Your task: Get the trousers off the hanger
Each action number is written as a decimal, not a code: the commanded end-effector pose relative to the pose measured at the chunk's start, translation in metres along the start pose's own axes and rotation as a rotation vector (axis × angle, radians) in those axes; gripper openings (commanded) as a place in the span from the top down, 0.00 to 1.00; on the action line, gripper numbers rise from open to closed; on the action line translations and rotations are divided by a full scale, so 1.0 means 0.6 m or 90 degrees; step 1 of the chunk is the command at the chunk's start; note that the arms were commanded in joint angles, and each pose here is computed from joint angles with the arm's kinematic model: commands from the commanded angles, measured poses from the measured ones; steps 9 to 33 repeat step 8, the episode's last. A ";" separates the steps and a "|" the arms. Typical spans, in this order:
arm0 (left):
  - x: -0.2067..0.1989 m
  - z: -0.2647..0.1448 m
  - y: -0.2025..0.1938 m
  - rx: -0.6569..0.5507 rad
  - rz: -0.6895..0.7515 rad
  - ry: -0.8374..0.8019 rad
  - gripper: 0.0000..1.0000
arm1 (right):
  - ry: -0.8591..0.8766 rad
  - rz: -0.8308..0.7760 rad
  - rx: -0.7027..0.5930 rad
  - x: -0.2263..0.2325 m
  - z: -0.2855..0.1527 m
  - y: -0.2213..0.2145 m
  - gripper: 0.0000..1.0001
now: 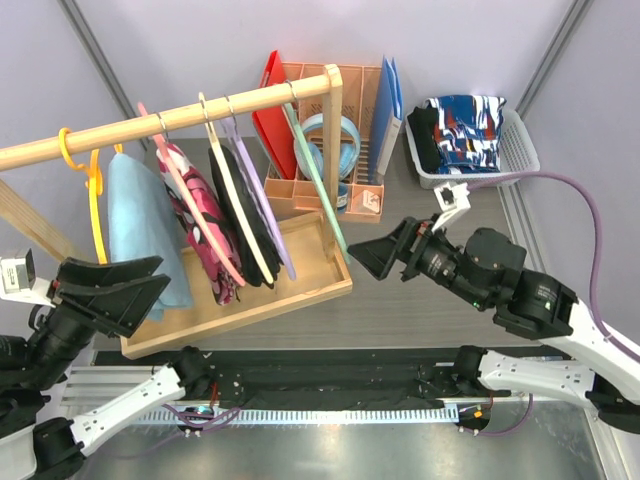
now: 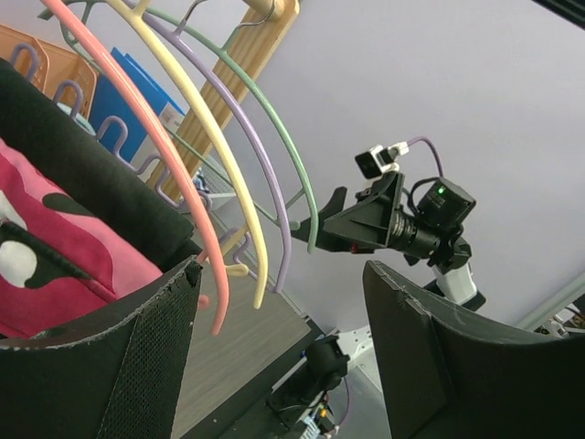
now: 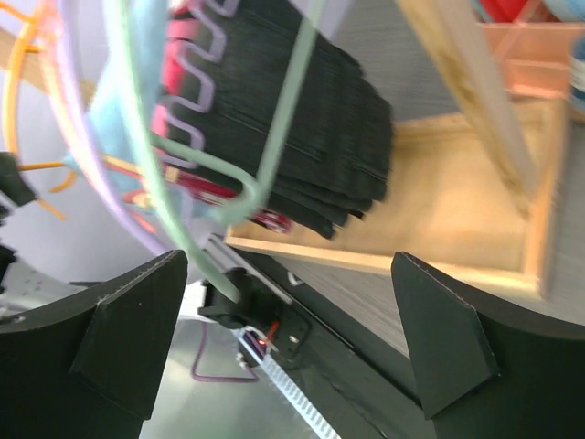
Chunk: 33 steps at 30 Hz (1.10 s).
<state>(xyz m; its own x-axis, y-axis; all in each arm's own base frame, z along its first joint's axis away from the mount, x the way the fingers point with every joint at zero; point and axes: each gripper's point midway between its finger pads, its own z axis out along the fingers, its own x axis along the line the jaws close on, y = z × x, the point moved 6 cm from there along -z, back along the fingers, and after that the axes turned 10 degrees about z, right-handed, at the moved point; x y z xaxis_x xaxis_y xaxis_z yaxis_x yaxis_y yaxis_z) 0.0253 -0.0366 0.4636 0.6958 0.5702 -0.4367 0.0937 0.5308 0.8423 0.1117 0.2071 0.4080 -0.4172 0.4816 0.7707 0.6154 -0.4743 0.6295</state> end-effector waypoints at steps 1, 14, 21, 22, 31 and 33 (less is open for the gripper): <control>-0.001 -0.014 -0.004 -0.012 -0.018 -0.019 0.27 | -0.092 0.036 -0.056 -0.070 -0.021 -0.013 0.00; -0.017 -0.029 -0.012 -0.024 -0.036 -0.095 0.25 | -0.137 0.096 -0.066 -0.160 -0.037 -0.072 0.00; -0.017 -0.029 -0.012 -0.024 -0.036 -0.095 0.25 | -0.137 0.096 -0.066 -0.160 -0.037 -0.072 0.00; -0.017 -0.029 -0.012 -0.024 -0.036 -0.095 0.25 | -0.137 0.096 -0.066 -0.160 -0.037 -0.072 0.00; -0.017 -0.029 -0.012 -0.024 -0.036 -0.095 0.25 | -0.137 0.096 -0.066 -0.160 -0.037 -0.072 0.00; -0.017 -0.029 -0.012 -0.024 -0.036 -0.095 0.25 | -0.137 0.096 -0.066 -0.160 -0.037 -0.072 0.00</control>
